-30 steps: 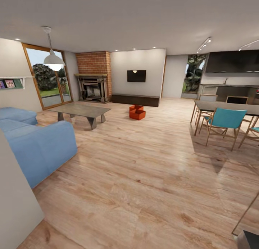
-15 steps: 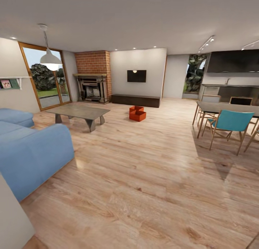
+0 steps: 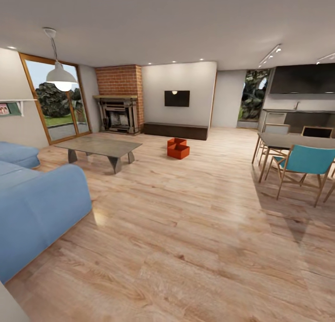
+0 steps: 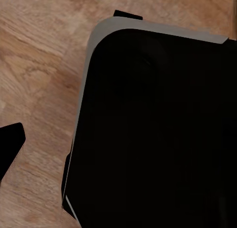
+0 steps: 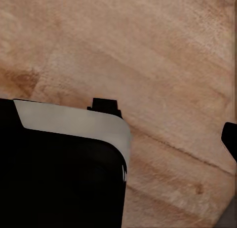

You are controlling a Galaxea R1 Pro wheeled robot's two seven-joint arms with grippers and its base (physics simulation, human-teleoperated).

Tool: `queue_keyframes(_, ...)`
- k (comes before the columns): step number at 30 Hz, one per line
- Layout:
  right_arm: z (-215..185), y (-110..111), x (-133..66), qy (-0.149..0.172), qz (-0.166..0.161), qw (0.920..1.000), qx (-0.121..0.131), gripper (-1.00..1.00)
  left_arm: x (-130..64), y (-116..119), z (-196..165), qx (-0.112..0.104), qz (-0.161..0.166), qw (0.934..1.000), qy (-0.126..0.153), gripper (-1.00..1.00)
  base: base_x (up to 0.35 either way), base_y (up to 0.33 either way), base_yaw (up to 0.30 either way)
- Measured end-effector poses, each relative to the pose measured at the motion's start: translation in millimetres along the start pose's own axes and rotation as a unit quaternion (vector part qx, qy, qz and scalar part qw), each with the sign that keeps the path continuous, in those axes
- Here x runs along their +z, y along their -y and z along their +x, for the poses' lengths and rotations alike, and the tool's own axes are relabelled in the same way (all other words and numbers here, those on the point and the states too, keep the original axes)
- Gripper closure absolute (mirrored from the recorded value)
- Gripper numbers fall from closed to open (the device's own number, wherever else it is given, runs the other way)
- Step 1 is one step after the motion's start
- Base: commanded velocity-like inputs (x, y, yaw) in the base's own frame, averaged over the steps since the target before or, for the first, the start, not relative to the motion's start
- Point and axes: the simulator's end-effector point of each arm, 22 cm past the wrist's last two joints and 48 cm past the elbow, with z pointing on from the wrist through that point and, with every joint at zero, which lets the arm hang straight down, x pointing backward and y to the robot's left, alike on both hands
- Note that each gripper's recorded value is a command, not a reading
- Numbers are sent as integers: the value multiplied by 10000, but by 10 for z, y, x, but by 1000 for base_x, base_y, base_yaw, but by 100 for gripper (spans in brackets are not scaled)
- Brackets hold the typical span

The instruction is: Move the two storage containers from the living room to the garage. In the garage, place one container on the floor and stack the other container on top of it (either order is fine).

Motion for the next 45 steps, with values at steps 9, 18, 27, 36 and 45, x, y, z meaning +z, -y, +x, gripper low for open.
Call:
queue_keyframes(9,1,8,0,-1,4,10000,-8,-100,0,0,0,0,0,10000,0,-100,325,0,0)
queue_keyframes(18,-1,7,0,3,8,10000,19,-100,0,0,0,5,0,10000,-1,-100,326,0,0)
queue_keyframes(27,-10,-3,0,21,4,10000,28,-100,0,-7,-3,-13,-5,10000,3,-100,326,0,0)
queue_keyframes(36,-8,-2,0,17,6,10000,18,-100,0,-14,-5,-46,-10,10000,4,-100,326,0,0)
queue_keyframes(45,-7,-1,0,15,9,10000,17,-100,0,-14,-5,-46,-10,10000,4,-100,326,0,0)
